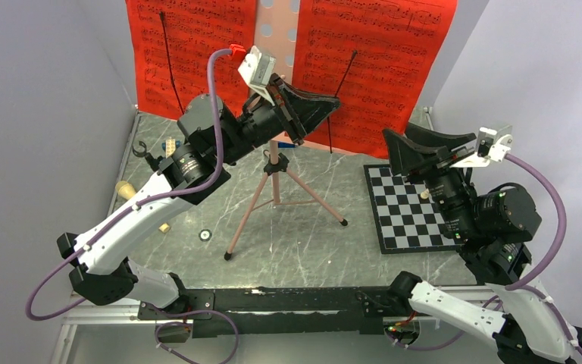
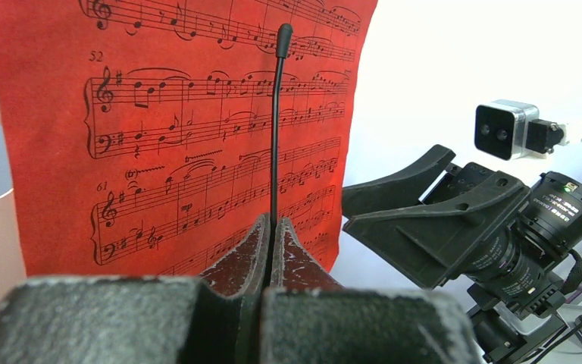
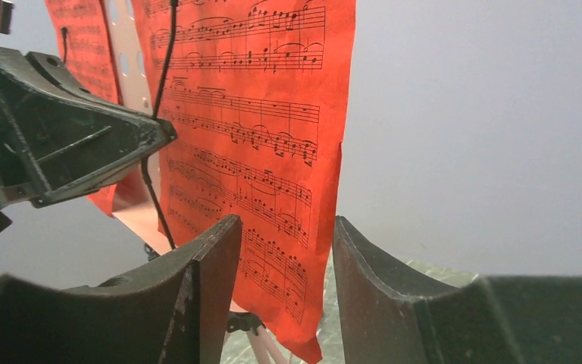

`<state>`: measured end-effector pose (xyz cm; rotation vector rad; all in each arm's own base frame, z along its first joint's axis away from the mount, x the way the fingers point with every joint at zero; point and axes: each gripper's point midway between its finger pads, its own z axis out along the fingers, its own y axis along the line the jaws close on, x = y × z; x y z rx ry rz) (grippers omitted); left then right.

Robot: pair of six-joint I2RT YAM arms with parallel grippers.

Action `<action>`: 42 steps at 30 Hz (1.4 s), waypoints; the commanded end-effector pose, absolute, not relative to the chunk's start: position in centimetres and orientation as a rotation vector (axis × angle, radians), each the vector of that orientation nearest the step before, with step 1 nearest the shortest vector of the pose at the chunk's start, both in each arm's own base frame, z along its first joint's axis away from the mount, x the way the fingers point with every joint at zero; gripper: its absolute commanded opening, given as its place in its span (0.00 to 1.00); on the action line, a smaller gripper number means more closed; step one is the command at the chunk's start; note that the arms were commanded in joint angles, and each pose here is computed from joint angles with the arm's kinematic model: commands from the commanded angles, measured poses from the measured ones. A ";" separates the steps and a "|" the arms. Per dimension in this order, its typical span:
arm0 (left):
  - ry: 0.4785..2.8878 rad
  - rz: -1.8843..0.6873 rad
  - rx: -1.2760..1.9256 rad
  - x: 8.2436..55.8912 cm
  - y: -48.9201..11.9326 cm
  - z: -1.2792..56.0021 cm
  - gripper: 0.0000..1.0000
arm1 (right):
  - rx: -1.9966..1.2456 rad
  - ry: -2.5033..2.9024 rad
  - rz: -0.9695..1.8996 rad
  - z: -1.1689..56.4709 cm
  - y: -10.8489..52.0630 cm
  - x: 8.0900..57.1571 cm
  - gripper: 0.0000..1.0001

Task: Pack up the instrument practice props

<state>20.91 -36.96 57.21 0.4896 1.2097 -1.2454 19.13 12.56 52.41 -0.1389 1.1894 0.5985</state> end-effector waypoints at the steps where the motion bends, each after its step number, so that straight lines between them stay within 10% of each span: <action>1: 1.233 -1.237 0.516 20.5 -36.7 56.3 0.00 | -0.159 1.106 0.680 54.7 12.7 17.5 0.51; 7: 1.236 -1.229 0.520 20.6 -36.7 56.1 0.00 | -0.186 1.101 0.711 54.8 13.2 17.1 0.47; 19: 1.247 -1.222 0.526 20.8 -37.1 55.5 0.00 | -0.176 1.143 0.664 54.1 12.9 17.7 0.01; 31: 1.250 -1.214 0.523 21.0 -37.1 55.2 0.00 | -0.154 1.173 0.618 53.0 10.8 16.9 0.00; 37: 1.257 -1.213 0.523 21.1 -37.2 55.0 0.00 | -0.143 1.200 0.606 52.4 10.7 17.3 0.64; 42: 1.255 -1.219 0.524 21.1 -37.3 55.0 0.00 | -0.106 1.224 0.585 51.8 10.4 17.9 0.89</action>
